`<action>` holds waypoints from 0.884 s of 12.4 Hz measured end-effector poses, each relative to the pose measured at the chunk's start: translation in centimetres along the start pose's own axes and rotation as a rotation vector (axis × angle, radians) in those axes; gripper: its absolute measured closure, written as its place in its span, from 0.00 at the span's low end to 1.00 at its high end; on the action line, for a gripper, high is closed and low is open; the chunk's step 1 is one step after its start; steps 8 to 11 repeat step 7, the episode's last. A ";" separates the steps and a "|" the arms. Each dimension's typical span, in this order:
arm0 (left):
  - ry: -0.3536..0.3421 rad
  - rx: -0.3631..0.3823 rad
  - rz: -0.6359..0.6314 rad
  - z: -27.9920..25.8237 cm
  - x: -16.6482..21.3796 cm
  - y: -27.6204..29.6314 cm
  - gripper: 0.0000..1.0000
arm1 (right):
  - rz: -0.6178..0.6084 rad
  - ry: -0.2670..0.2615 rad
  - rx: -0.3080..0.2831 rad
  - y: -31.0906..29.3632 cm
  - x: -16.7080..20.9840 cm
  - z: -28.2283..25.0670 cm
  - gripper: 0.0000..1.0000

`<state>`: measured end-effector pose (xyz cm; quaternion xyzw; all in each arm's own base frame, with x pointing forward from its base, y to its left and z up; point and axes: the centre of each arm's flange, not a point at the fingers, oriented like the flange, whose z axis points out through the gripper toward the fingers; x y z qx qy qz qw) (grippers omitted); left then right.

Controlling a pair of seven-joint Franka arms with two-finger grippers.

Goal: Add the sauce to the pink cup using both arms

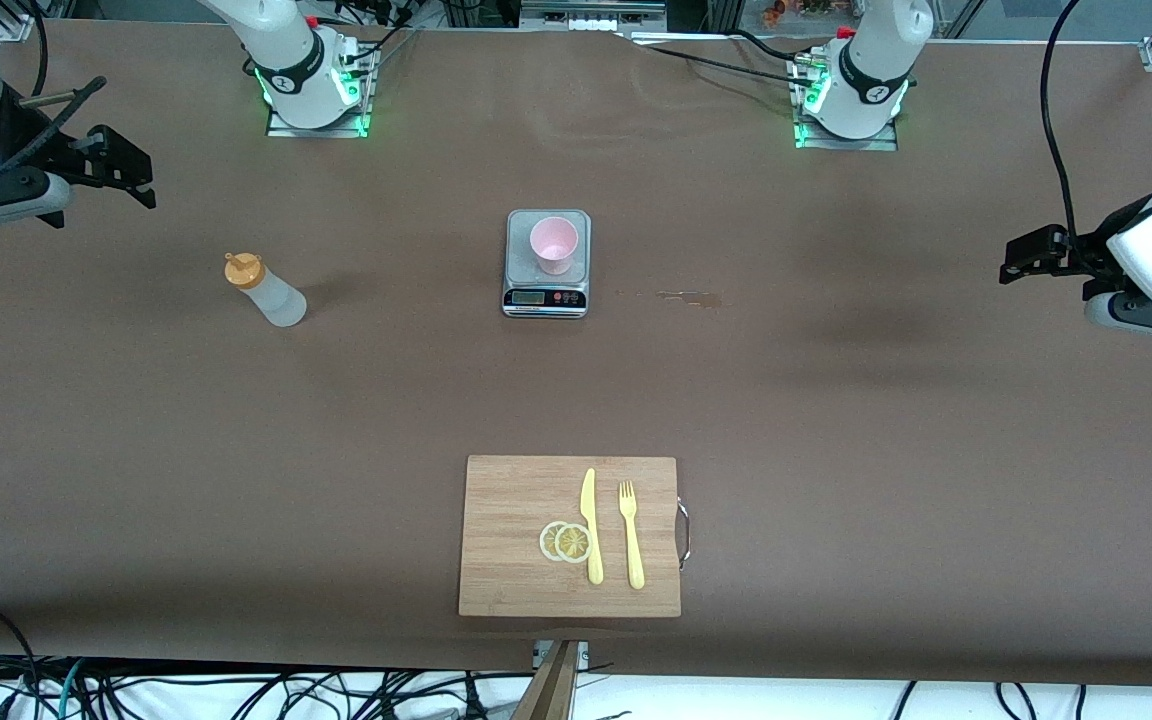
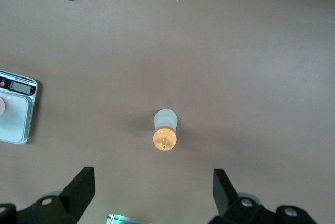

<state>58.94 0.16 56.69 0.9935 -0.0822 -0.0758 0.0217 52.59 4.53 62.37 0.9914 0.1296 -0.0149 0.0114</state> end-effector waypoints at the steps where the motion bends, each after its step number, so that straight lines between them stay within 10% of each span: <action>1: 0.000 0.000 0.000 0.0 0.0 0.0 0.00 | 0.007 0.002 0.000 0.1 0.0 -0.1 0.00; 11: 0.000 0.000 0.000 0.0 0.0 0.0 0.00 | 0.045 0.022 0.019 1.8 -0.2 -0.8 0.00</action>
